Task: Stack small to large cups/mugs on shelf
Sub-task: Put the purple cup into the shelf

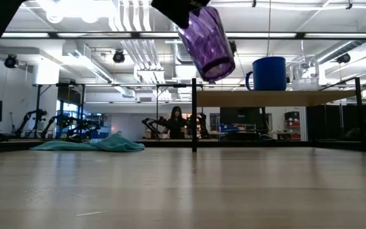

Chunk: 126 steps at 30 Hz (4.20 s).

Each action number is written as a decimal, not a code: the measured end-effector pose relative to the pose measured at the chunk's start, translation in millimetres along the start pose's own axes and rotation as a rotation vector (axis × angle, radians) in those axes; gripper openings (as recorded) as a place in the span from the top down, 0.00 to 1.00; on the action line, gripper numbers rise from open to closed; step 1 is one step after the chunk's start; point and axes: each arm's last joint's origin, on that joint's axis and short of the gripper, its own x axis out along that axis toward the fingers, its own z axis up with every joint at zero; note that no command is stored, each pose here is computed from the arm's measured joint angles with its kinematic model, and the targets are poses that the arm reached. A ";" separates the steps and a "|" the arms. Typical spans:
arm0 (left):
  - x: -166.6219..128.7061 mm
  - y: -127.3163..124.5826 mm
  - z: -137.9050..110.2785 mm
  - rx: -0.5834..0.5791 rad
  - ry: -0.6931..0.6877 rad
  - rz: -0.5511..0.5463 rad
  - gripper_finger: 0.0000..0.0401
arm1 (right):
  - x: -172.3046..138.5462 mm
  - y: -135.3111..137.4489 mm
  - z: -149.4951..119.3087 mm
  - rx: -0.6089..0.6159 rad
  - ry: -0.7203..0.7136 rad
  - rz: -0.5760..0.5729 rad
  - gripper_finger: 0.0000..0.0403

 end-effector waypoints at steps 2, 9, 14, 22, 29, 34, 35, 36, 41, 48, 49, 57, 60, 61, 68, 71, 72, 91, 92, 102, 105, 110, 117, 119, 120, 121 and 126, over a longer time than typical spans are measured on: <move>4.1 -1.1 -0.4 0.000 0.008 -0.011 1.00 | 5.6 0.5 -1.3 0.003 0.030 0.016 0.74; 16.7 -5.4 -3.1 -0.013 0.038 -0.053 1.00 | 23.6 1.6 -2.3 0.067 0.097 0.052 0.74; 30.6 -8.8 -8.7 -0.125 0.079 -0.094 1.00 | 25.9 10.8 -10.7 0.139 0.219 0.117 0.74; 62.6 -10.8 -16.7 -0.172 0.097 -0.107 1.00 | 15.7 25.4 -17.3 0.275 0.330 0.154 0.74; 74.2 -1.9 -10.8 -0.154 0.006 -0.013 1.00 | 1.3 30.9 -16.6 0.332 0.300 0.142 0.74; 87.4 -2.2 -13.7 -0.195 0.043 -0.048 1.00 | -10.1 31.2 -18.3 0.365 0.276 0.123 0.74; 89.2 -2.5 -13.5 -0.204 0.047 -0.051 1.00 | -11.2 31.2 -18.4 0.365 0.271 0.121 0.74; 92.0 -3.2 -13.7 -0.211 0.055 -0.061 1.00 | -12.5 31.1 -18.3 0.365 0.264 0.118 0.74; 96.5 -6.5 -7.9 -0.197 0.046 -0.062 1.00 | -15.2 30.8 -17.7 0.366 0.244 0.113 0.74; 102.8 -8.8 -7.0 -0.246 0.029 -0.066 1.00 | -15.2 30.8 -17.7 0.365 0.244 0.113 0.74; 106.8 -10.2 -8.3 -0.260 0.032 -0.070 1.00 | -15.2 30.8 -17.7 0.365 0.244 0.113 0.74; 123.8 -19.0 -12.6 -0.271 0.048 -0.091 1.00 | -15.2 30.7 -17.5 0.365 0.242 0.113 0.74; 124.0 -16.7 -10.3 -0.304 0.023 -0.069 1.00 | -15.1 30.6 -17.3 0.365 0.240 0.112 0.74; 123.7 -16.5 -10.0 -0.303 0.019 -0.066 1.00 | -15.1 30.5 -17.2 0.365 0.238 0.112 0.74; 132.8 -21.6 -14.3 -0.322 0.041 -0.086 1.00 | -15.0 30.5 -17.0 0.365 0.237 0.111 0.74; 133.0 -21.3 -14.1 -0.356 0.039 -0.082 1.00 | -15.0 30.4 -17.0 0.365 0.236 0.111 0.74; 133.0 -21.3 -14.1 -0.357 0.039 -0.082 1.00 | -15.0 30.4 -17.0 0.365 0.236 0.111 0.74; 133.4 -17.6 -9.7 -0.400 -0.016 -0.058 0.98 | -14.3 29.5 -15.0 0.366 0.214 0.105 0.74; 133.4 -17.3 -9.5 -0.399 -0.019 -0.056 0.97 | -14.3 29.5 -15.0 0.366 0.214 0.106 0.74; 133.3 -13.4 -5.7 -0.391 -0.066 -0.025 0.84 | -14.3 29.5 -15.0 0.366 0.214 0.106 0.74; 132.9 -12.8 -5.1 -0.392 -0.072 -0.021 0.84 | -14.3 29.5 -15.0 0.384 0.215 0.104 0.74; 131.6 -12.2 -4.3 -0.414 -0.078 -0.018 0.84 | -14.3 29.5 -15.1 0.414 0.217 0.101 0.74; 132.1 -18.4 1.3 -0.401 -0.085 -0.042 0.84 | -14.4 29.7 -15.3 0.440 0.222 0.099 0.74; 129.9 -21.1 3.4 -0.398 -0.089 -0.051 0.84 | -14.6 30.0 -15.9 0.461 0.230 0.098 0.74; 128.5 -22.0 4.7 -0.403 -0.093 -0.052 0.84 | -14.6 30.1 -16.1 0.472 0.233 0.097 0.74; 127.0 -23.0 6.3 -0.413 -0.097 -0.052 0.84 | -14.6 30.1 -16.1 0.485 0.234 0.096 0.74; 111.6 -32.8 11.7 -0.449 -0.084 -0.078 0.84 | -13.2 30.9 -16.8 0.524 0.241 0.100 0.74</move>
